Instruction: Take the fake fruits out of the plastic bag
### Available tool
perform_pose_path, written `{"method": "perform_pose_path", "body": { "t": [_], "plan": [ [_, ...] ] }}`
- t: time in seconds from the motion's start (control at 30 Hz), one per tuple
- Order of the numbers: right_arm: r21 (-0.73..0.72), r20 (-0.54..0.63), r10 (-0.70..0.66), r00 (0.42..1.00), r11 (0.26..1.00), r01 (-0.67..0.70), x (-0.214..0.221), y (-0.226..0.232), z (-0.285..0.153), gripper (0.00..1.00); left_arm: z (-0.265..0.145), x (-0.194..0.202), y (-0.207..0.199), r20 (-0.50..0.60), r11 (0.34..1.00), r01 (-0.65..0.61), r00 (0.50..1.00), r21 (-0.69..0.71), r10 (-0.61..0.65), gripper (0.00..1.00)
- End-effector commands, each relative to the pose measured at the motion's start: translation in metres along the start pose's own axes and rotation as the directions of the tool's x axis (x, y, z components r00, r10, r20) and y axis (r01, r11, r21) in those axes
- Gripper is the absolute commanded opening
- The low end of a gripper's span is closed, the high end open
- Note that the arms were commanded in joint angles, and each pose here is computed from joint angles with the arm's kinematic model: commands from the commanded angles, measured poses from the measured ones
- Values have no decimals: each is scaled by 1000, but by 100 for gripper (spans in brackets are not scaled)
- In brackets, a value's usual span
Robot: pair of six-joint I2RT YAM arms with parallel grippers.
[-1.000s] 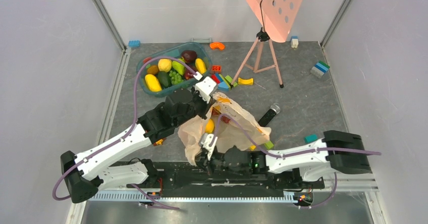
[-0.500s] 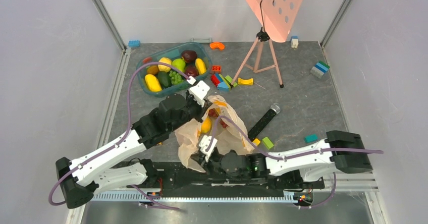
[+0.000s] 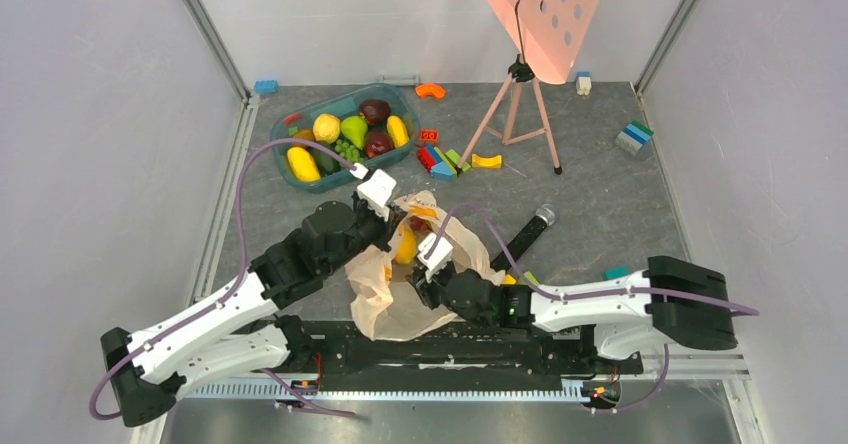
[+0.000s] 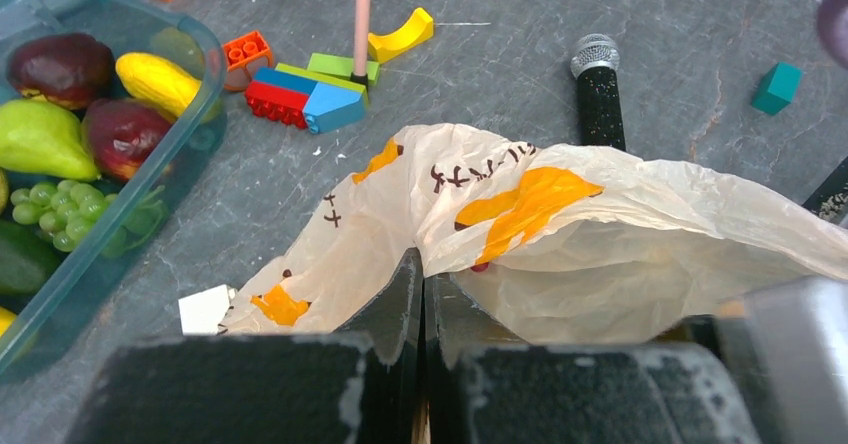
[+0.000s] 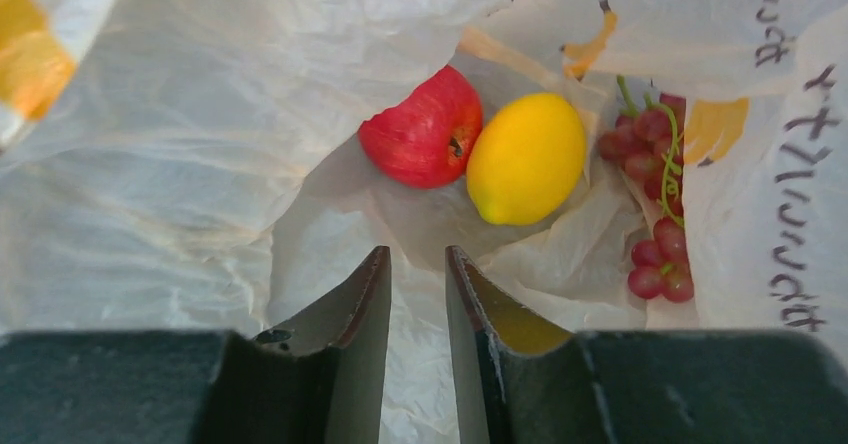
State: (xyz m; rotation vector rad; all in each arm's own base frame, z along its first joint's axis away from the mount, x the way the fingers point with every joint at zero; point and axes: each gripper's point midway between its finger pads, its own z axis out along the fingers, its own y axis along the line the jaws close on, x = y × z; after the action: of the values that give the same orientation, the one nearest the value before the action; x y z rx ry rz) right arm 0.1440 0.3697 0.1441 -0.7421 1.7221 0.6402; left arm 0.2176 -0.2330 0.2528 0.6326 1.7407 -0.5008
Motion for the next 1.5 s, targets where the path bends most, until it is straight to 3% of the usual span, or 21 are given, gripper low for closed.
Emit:
{"method": "perform_pose_path", "body": {
  "t": [0.0, 0.1, 0.4, 0.6, 1.1, 1.47],
  "plan": [
    [31, 44, 76, 996, 996, -78, -10, -3, 19, 30, 2, 4, 9, 7, 995, 78, 997, -69, -77, 2],
    [63, 57, 121, 991, 990, -125, -10, -12, 32, 33, 2, 8, 17, 11, 989, 94, 996, -118, -93, 2],
    [115, 87, 182, 979, 975, -191, -6, -27, 62, 64, 2, 9, 21, 8, 986, 91, 996, -140, -91, 2],
    [117, 95, 183, 979, 974, -193, -1, -34, 78, 75, -1, 10, 21, 4, 988, 74, 997, -133, -74, 2],
    [68, 101, 135, 986, 987, -143, 15, -45, 118, 79, -5, 34, 27, -47, 979, 100, 993, -176, -110, 2],
    [-42, 123, 109, 986, 994, -105, 18, -31, 140, 77, -13, 63, 65, -107, 911, 87, 984, -403, -141, 2]
  ]
}}
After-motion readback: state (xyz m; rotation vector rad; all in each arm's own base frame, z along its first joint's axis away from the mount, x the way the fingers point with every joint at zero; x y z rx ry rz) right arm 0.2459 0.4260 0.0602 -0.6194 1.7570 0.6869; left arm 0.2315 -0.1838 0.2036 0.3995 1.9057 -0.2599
